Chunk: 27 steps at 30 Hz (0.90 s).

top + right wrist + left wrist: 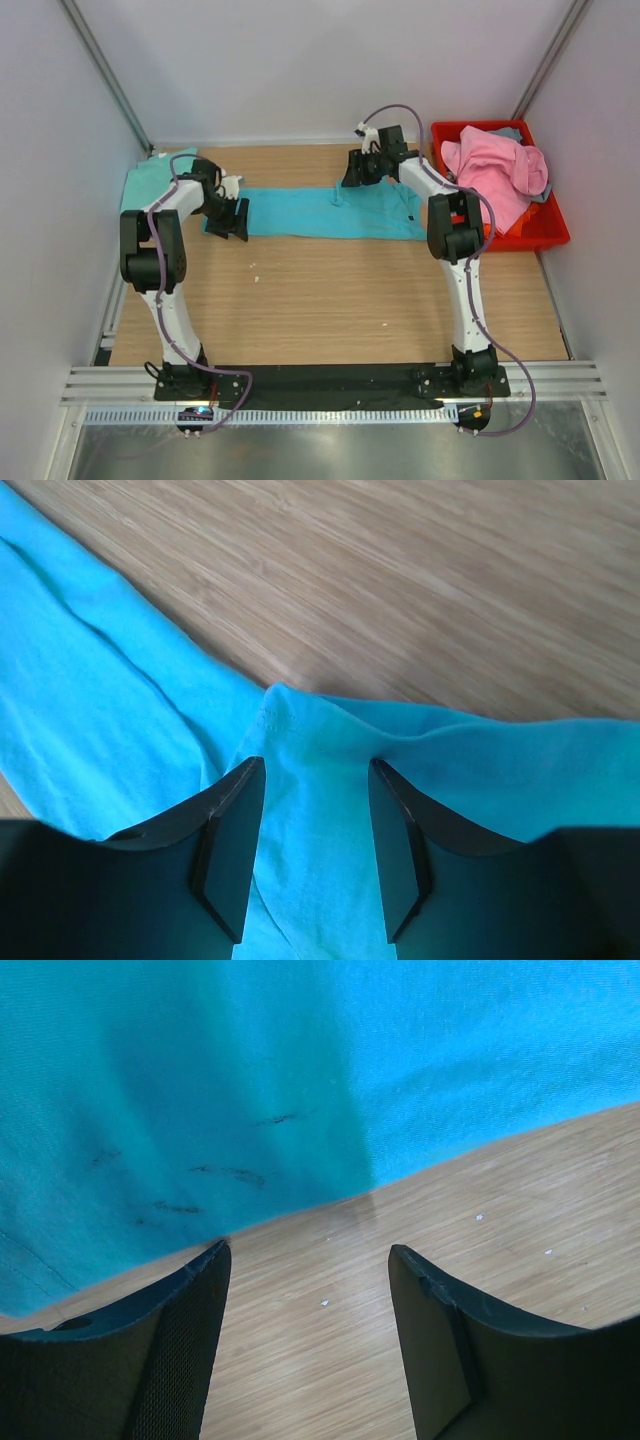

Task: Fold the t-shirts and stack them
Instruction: Fold the tshirt

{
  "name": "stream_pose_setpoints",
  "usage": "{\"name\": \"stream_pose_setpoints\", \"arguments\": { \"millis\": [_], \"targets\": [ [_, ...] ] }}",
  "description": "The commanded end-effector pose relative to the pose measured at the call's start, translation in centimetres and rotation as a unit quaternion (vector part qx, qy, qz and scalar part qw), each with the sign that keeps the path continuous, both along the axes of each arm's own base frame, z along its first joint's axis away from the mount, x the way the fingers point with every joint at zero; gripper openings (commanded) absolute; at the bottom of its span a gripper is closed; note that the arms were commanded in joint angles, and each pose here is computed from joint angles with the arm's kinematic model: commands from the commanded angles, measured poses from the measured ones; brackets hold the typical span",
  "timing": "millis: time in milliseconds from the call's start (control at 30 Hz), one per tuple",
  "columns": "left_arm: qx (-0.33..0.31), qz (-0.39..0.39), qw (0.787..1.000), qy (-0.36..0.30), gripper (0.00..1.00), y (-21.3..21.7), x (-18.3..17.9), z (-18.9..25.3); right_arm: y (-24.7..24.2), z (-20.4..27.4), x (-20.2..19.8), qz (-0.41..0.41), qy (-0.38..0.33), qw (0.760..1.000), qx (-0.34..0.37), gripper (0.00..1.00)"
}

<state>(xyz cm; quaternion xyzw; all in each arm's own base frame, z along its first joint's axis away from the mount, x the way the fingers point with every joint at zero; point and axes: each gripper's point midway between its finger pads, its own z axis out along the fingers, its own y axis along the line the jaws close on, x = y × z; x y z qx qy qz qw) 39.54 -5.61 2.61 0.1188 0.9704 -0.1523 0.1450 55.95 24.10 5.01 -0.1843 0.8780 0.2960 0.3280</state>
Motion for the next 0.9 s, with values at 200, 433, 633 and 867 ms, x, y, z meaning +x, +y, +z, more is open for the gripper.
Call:
{"name": "stream_pose_setpoints", "arguments": {
  "millis": [200,433,633,867],
  "targets": [
    [0.006,-0.003,1.000,0.009,0.65,0.1,-1.4,0.1,0.9,8.5,0.7,0.019,-0.078,0.996,0.032,0.52],
    [0.016,-0.011,0.996,-0.087,0.67,0.4,0.0,6.1,-4.3,9.9,-5.4,-0.054,-0.107,0.992,-0.042,0.53],
    [0.030,-0.008,0.994,-0.100,0.67,0.8,2.6,6.3,-6.9,5.3,-9.9,-0.052,-0.080,0.990,-0.104,0.53],
    [0.043,-0.004,0.993,-0.114,0.67,1.2,6.5,4.5,-8.3,1.9,-10.7,-0.057,-0.064,0.987,-0.139,0.53]
  ]
}}
